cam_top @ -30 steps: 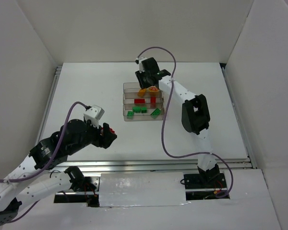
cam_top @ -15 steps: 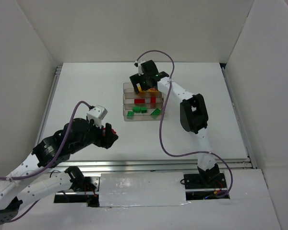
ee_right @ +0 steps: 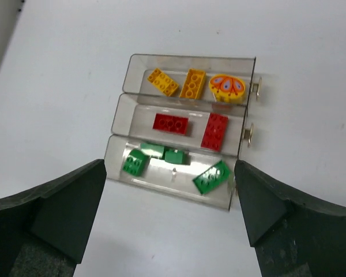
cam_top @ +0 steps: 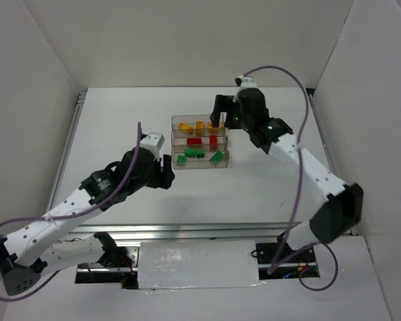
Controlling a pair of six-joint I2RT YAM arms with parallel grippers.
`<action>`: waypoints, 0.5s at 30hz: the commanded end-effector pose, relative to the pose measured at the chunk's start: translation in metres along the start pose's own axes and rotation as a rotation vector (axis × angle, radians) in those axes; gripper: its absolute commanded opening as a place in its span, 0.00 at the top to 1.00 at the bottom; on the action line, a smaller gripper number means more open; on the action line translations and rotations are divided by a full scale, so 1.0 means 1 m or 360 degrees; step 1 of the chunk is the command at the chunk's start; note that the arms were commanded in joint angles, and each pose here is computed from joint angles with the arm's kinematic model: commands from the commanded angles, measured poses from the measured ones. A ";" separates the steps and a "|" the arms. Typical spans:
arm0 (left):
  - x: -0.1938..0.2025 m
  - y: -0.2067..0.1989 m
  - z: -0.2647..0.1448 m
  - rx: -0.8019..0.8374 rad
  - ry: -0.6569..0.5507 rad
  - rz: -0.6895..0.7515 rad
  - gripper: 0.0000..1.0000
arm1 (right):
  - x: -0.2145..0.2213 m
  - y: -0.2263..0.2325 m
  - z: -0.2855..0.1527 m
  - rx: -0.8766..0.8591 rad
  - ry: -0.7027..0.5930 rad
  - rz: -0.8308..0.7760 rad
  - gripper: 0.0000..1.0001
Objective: Sort the legos into containers by color
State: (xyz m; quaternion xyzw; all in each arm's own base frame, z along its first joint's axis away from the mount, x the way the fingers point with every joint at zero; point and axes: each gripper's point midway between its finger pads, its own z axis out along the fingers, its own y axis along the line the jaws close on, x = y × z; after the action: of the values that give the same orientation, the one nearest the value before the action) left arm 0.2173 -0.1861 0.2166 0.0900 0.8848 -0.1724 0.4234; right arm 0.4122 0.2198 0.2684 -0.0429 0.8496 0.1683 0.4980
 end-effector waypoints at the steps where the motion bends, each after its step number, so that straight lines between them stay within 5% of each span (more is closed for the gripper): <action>1: -0.063 -0.018 0.012 0.0005 -0.0301 -0.0127 0.97 | 0.001 -0.010 -0.046 0.0037 -0.0105 0.0248 0.00; 9: -0.119 -0.026 0.103 -0.0174 -0.0390 -0.0211 0.93 | 0.093 -0.019 -0.117 -0.0209 -0.0059 0.0400 0.00; 15: -0.140 -0.028 0.183 -0.0291 -0.0315 -0.0215 0.93 | 0.103 -0.021 -0.155 -0.0303 -0.0133 0.0406 0.00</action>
State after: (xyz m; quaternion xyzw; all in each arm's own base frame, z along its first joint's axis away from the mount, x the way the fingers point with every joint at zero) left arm 0.3929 -0.2701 0.2027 0.0067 0.8761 -0.1146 0.4683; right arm 0.2441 0.1571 0.2132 0.0280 0.8386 0.2739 0.4701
